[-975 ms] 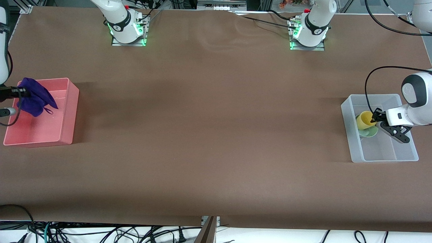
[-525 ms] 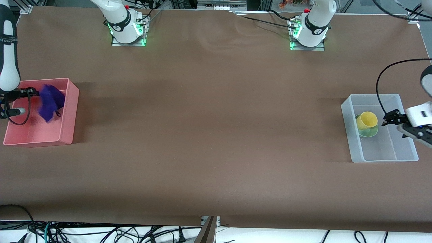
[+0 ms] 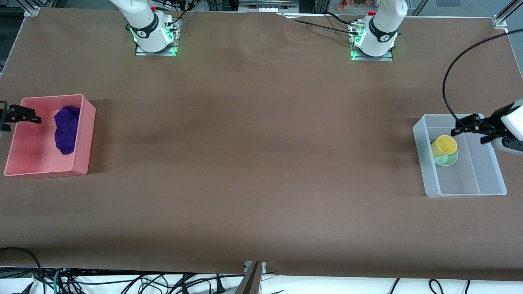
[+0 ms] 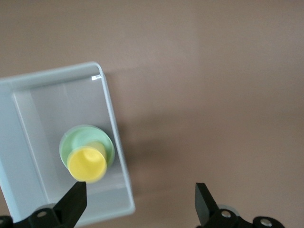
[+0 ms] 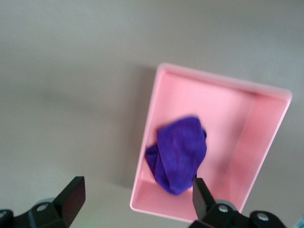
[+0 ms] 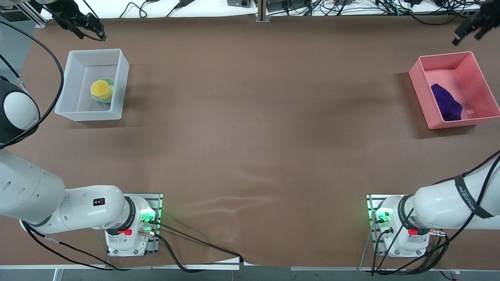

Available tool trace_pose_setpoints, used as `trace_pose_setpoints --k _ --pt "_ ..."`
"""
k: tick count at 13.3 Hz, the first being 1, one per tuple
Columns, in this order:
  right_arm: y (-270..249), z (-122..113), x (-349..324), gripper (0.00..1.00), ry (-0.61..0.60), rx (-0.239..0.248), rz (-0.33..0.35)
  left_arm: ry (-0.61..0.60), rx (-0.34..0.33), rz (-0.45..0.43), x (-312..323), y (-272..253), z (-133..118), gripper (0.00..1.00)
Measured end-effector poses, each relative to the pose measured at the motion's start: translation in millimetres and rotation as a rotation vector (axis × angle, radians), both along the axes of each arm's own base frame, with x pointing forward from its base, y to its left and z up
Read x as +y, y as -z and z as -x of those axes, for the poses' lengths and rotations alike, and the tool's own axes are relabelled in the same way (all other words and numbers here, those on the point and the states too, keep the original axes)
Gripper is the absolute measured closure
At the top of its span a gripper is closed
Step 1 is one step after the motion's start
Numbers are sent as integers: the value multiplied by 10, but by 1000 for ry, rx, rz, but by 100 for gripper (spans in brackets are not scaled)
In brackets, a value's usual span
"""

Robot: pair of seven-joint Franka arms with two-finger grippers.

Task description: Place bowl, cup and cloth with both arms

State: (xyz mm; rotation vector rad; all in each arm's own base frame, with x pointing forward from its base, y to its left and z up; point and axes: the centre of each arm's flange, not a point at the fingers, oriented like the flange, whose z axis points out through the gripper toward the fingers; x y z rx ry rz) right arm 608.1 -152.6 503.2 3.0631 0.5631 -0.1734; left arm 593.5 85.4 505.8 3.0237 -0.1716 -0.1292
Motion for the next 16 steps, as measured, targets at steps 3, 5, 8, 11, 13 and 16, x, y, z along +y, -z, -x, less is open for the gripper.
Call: trace_pose_setpoints --k 3,5,8,11,13,16 --pt "-694 -92 570 0 -104 -138 47 -117 72 -13 -402 -545 149 0" --pt "-886 -38 567 0 -105 -180 52 -150 80 -25 -773 -857 274 0" --pt "-891 55 934 0 60 -117 32 -130 51 -49 -1112 -1009 362 0" --pt "-915 171 1406 0 147 -52 28 -128 27 -57 -1162 -888 469 0" --pt "-922 194 1482 0 150 -42 28 -131 29 -61 -1148 -842 531 0" --pt "-919 198 1396 0 165 -39 32 -130 25 -84 -1122 -843 560 0"
